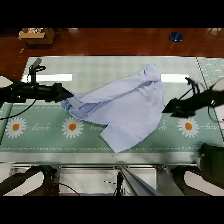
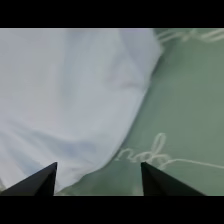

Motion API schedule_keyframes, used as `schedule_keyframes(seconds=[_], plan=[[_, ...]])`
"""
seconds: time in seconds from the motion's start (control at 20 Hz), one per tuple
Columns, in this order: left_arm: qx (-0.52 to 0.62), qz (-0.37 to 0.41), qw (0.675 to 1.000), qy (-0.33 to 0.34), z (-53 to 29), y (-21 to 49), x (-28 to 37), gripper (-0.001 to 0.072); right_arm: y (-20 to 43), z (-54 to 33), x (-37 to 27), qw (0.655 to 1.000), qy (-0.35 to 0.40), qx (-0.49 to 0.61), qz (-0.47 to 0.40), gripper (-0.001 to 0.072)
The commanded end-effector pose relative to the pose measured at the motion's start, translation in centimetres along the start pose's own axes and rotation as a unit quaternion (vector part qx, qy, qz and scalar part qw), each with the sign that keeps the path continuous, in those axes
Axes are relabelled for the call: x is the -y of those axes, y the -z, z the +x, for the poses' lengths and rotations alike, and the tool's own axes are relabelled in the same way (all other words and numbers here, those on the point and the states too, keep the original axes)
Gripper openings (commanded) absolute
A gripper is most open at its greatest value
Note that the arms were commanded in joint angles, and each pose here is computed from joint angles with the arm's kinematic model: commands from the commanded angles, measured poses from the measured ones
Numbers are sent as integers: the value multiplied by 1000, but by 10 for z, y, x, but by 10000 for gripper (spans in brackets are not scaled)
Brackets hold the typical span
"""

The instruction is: Fold the shirts.

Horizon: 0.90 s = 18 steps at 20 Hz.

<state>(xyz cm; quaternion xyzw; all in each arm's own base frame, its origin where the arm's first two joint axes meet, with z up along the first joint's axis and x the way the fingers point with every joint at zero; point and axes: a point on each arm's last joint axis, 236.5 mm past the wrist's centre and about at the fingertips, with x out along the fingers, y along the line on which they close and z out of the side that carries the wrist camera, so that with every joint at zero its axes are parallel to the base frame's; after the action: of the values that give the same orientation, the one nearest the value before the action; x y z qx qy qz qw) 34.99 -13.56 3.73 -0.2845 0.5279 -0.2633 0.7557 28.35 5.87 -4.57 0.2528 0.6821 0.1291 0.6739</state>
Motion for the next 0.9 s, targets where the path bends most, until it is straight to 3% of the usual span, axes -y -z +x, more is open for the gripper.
schedule_keyframes(seconds=[0.0, 0.4, 0.65, 0.8, 0.85], plan=[[-1, 9, 1000, 0, 0, 0, 0, 17, 52, 41, -27, 992, -111, 19, 56, 588], [-1, 9, 1000, 0, 0, 1, 0, 17, 84, 79, -15, 991, -94, 20, 97, 587], [-5, 9, 1000, 2, 0, 2, 1, 17, 57, 105, -30, 988, -44, 99, 114, 570], [-4, 18, 1000, 2, 0, 2, 1, 17, 39, 106, -35, 981, -39, 145, 121, 203], [-4, 18, 1000, 2, 0, 2, 1, 17, 36, 103, -37, 981, -42, 148, 119, 29]])
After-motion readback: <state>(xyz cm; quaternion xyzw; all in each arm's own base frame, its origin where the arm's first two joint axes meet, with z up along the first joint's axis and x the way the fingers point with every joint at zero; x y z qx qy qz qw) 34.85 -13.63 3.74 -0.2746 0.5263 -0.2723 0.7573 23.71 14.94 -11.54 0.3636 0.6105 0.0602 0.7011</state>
